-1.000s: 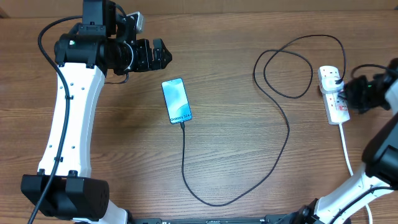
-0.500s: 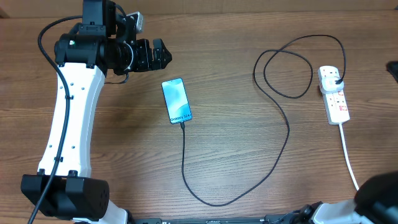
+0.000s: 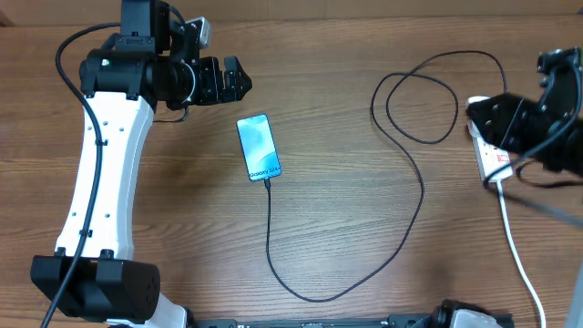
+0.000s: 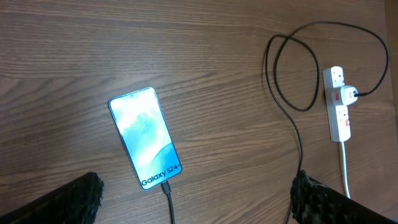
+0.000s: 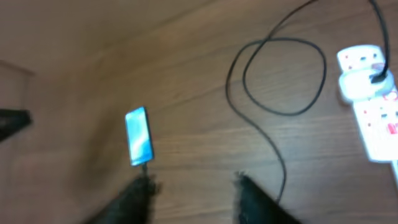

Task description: Plug charger to phone and switch on socket

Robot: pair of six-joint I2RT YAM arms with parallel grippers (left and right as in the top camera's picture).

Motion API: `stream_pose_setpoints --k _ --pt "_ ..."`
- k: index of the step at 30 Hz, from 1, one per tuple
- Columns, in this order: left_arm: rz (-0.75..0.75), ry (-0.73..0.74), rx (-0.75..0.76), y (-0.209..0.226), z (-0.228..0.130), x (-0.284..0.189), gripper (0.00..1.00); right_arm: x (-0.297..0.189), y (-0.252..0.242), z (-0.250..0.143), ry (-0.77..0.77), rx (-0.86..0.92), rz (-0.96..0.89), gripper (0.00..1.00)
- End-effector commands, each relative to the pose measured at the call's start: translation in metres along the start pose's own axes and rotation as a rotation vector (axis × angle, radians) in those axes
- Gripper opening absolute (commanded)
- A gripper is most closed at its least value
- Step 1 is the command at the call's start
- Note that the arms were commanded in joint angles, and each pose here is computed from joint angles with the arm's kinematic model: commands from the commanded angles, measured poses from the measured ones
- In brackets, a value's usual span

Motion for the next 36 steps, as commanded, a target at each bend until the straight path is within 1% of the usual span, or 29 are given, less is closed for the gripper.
stream_pose_setpoints --k 1,6,10,16,24,30,36 --pt "-0.001 -0.03 0.042 -0.005 0.004 -0.009 1.0 -0.023 0.013 -0.008 -0.055 -0.053 -0.013 1.0" --pt "-0.001 -0.03 0.042 -0.005 0.004 -0.009 0.99 -0.032 0.016 -0.015 -0.063 -0.057 -0.009 1.0" --pt "-0.001 -0.03 0.042 -0.005 0.004 -0.009 0.99 -0.031 0.018 -0.021 -0.031 -0.045 0.011 1.0" --pt "-0.001 -0.03 0.042 -0.005 0.004 -0.009 1.0 -0.031 0.013 -0.02 -0.036 -0.044 -0.026 1.0" --pt "-0.001 -0.03 0.042 -0.005 0.004 -0.009 0.99 -0.028 0.016 -0.017 -0.045 -0.064 -0.02 1.0" --pt "-0.001 -0.029 0.042 -0.005 0.004 -0.009 1.0 -0.029 0.016 -0.004 -0.104 -0.088 -0.026 1.0" --pt "-0.001 -0.03 0.042 -0.005 0.004 -0.009 0.99 -0.042 0.015 0.004 -0.277 -0.162 -0.102 1.0"
Point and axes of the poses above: each gripper's point midway between its finger pads, its own x axis out along the fingers, its own y axis along the line the jaws close on, z = x × y, the point moved 4 cm from there along -x, back along the fingers, and after that the axes turned 4 degrees about x, right-handed, at the moved point
